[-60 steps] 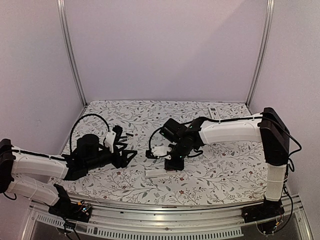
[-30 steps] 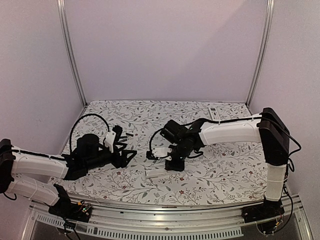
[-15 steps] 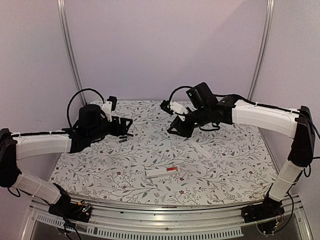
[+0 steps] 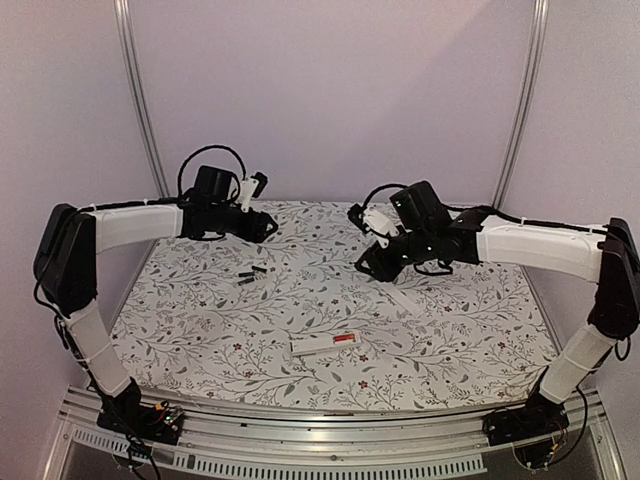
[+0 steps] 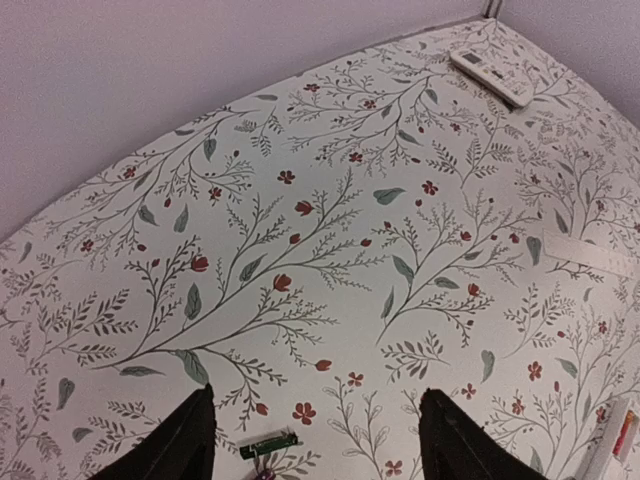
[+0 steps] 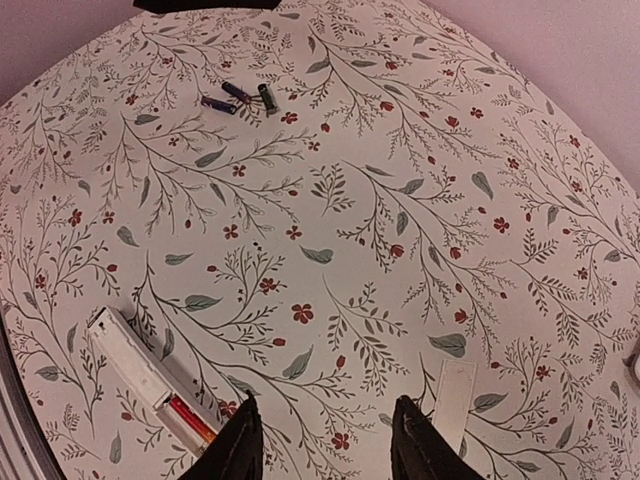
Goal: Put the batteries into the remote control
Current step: Pick up the battery from the center of the board.
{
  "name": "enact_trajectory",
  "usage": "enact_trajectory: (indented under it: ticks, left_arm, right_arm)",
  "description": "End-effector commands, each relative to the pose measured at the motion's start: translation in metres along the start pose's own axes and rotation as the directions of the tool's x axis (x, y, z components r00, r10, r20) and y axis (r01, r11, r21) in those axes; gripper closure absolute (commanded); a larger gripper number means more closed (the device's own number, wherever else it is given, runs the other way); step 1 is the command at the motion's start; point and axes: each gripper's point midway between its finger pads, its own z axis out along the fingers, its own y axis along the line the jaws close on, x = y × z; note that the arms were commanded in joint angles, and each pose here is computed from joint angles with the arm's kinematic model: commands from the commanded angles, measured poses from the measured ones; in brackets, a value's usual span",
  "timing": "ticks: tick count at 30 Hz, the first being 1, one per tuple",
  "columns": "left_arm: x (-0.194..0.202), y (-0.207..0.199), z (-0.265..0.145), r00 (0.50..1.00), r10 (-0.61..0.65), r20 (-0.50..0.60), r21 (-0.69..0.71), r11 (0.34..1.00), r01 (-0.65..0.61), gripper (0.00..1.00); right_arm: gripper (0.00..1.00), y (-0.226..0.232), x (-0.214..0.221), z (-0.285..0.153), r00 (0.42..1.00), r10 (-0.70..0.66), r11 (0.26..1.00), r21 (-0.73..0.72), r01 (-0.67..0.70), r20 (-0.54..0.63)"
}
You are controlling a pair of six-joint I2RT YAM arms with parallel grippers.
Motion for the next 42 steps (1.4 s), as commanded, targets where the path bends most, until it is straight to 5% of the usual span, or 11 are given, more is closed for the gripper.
enact_trajectory:
  ticks: [1,5,11,16,27,42]
  left_arm:
    - [0.015,-0.039,0.001,0.868,0.496,0.008,0.212,0.847,-0.487,0.31]
    - [0.027,-0.018,0.016,0.689,0.724,0.028,0.192,0.672,-0.715,0.30]
    - [0.065,0.013,0.048,0.608,0.775,-0.172,0.380,0.622,-0.685,0.34]
    - [0.094,0.023,0.062,0.558,0.800,-0.221,0.464,0.590,-0.661,0.35]
    - [0.119,0.030,0.070,0.550,0.806,-0.216,0.537,0.569,-0.623,0.36]
    - [0.121,0.035,0.084,0.603,0.765,-0.225,0.506,0.621,-0.599,0.54]
  right_arm:
    - [0.56,0.003,-0.010,-0.018,0.998,-0.002,1.000,-0.001,0.002,0.067]
    - [0.54,0.006,-0.013,-0.027,0.996,-0.011,1.000,-0.010,0.011,0.088]
    - [0.52,0.011,-0.008,-0.041,0.993,-0.021,0.999,-0.025,0.024,0.117]
    - [0.52,0.012,-0.006,-0.048,0.992,-0.033,0.999,-0.028,0.037,0.125]
    - [0.52,0.013,0.004,-0.041,0.995,-0.033,0.999,-0.035,0.036,0.098]
    - [0.52,0.015,0.004,-0.035,0.995,-0.029,0.998,-0.049,0.034,0.092]
